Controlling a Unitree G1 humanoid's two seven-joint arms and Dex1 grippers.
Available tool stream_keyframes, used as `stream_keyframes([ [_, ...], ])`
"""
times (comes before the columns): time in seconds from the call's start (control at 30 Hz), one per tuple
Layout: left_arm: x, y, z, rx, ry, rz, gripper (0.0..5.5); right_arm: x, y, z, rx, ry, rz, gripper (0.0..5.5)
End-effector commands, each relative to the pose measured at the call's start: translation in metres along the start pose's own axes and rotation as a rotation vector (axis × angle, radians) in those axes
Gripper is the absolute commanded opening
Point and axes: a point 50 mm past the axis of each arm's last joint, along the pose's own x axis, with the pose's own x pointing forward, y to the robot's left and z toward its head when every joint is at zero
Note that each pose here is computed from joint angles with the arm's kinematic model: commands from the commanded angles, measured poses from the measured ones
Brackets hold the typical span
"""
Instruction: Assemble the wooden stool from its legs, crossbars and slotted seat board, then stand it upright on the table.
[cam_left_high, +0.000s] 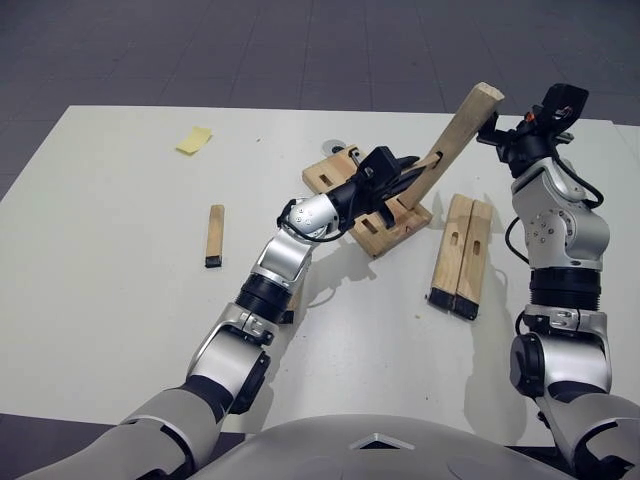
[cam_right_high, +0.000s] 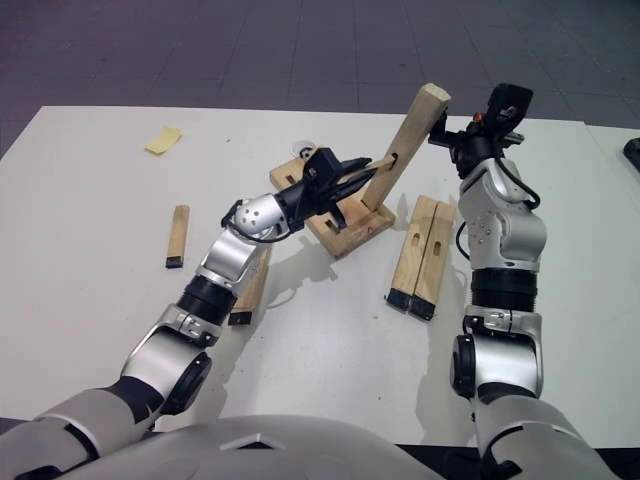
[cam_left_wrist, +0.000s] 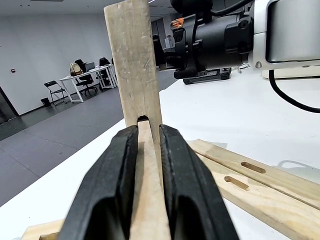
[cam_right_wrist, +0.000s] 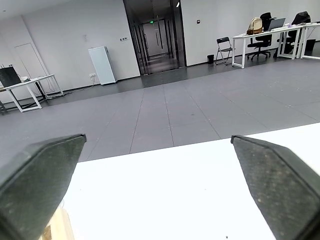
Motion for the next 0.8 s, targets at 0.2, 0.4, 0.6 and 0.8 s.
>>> stream_keyframes([
  [0.2,0.0,-0.009,-0.01,-0.046,0.067,-0.031,0.57,-0.006,-0.004,-0.006,-0.058,0.013,0.004,5.4],
  [0.4,0.001,-0.006,-0.009,-0.057,0.073,-0.013,1.54,-0.008,-0.008,-0.009,-0.074,0.022,0.001,5.4],
  [0.6,0.003,-0.003,-0.005,-0.067,0.052,0.015,2.6,-0.012,-0.01,-0.015,-0.081,0.045,0.003,5.4],
  [0.8,0.002,0.006,0.006,-0.059,0.01,0.055,3.57,-0.013,-0.011,-0.018,-0.084,0.06,0.008,5.4],
])
